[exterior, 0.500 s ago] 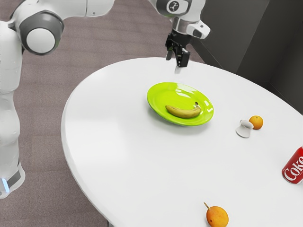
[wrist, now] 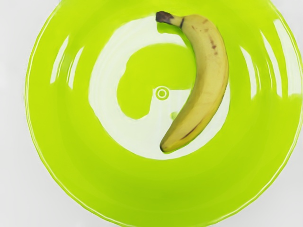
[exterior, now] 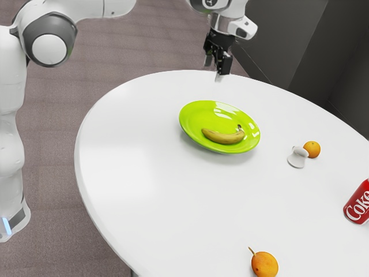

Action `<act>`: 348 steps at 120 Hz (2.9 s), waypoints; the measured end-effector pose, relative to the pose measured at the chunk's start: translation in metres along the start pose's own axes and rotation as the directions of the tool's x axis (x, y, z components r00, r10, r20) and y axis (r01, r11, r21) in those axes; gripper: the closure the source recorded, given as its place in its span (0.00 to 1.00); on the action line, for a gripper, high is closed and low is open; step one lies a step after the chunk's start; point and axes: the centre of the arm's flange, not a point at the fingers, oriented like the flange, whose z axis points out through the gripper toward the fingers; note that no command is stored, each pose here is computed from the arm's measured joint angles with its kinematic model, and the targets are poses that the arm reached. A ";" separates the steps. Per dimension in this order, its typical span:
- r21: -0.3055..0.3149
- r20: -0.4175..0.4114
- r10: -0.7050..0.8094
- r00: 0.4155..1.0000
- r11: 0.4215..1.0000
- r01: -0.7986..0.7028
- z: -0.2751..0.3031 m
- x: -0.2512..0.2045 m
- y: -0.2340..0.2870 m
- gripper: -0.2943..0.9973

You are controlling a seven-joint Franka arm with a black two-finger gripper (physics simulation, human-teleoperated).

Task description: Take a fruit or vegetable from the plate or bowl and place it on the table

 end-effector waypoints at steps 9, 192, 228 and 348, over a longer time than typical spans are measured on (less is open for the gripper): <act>0.004 -0.005 -0.007 1.000 1.000 0.007 -0.002 0.001 -0.005 0.23; -0.125 0.042 0.167 0.985 0.979 -0.160 0.191 0.070 0.036 0.23; -0.140 0.056 0.175 0.983 0.976 -0.165 0.211 0.073 0.032 0.23; -0.164 0.033 0.207 0.978 0.966 -0.199 0.232 0.081 0.041 0.23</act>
